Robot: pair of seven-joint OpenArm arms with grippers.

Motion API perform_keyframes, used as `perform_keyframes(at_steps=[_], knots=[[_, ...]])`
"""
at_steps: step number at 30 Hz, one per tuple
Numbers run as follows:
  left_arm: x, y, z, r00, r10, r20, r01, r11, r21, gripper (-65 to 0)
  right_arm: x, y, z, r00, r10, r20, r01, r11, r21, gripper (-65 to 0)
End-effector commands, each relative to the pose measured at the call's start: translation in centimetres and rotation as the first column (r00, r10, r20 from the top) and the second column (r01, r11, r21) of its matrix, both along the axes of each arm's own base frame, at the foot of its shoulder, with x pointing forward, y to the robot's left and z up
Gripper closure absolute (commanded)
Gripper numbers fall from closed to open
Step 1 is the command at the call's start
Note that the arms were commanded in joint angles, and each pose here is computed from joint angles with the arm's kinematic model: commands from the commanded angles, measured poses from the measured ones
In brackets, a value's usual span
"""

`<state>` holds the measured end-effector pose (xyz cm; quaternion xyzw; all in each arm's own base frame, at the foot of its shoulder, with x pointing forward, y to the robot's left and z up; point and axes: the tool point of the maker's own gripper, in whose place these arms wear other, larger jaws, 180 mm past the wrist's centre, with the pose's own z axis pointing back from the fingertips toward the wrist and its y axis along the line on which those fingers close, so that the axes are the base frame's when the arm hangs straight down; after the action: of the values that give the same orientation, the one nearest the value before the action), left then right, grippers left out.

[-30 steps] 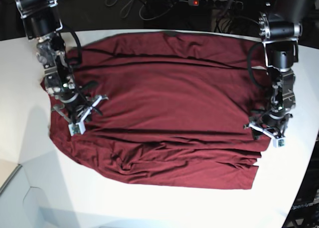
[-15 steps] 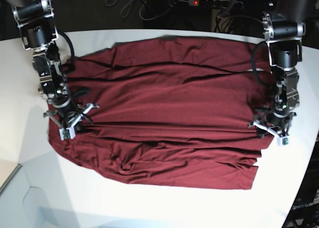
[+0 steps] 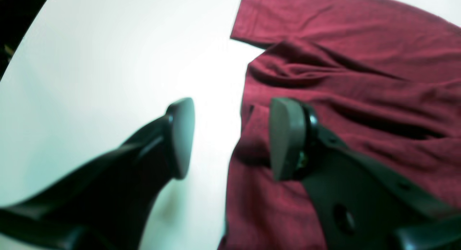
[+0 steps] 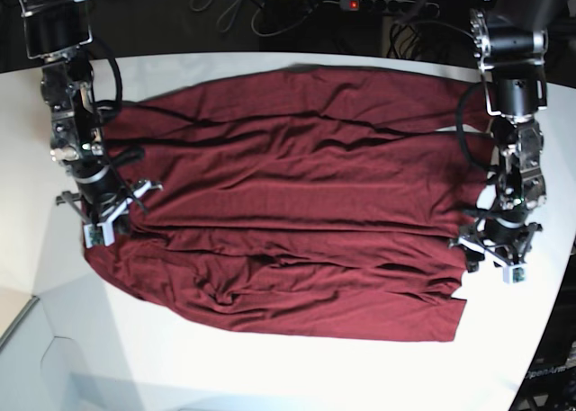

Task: Layout the t-shirt on the table in an organized manner, then fold the t-shirt properly
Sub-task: 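Drag the grasped fabric with both grippers back toward the shirt edge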

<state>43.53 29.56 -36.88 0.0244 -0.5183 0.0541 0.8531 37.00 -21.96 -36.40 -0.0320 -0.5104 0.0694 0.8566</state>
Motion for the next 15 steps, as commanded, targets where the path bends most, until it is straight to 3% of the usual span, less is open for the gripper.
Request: perform_keyframes(at_steps=[1,4,8,15], knots=[[0.7,0.7,2.1,0.999,0.002,0.049,-0.003,1.000,0.019,-32.5,0.0,-0.4,1.0,1.000,0.004,0.029,-0.004,1.000,-0.011,0.0],[-0.1,0.3,2.0,1.000,-0.010,0.015,0.010,1.000,0.020,-32.5,-1.3,-0.1,1.7,0.999,0.009,0.046,-0.009,1.000,-0.006,0.0],[-3.1,0.8,2.1,1.000,0.023,-0.001,-0.023,0.998,-0.055,-32.5,-3.9,0.4,2.6,0.998,0.018,0.059,-0.019,1.000,0.001,0.0],[-10.4,0.6,0.9,0.998,0.032,-0.063,-0.039,0.992,-0.119,-32.5,-9.2,2.3,1.2,0.998,0.065,-0.013,-0.065,0.998,0.019,0.0]])
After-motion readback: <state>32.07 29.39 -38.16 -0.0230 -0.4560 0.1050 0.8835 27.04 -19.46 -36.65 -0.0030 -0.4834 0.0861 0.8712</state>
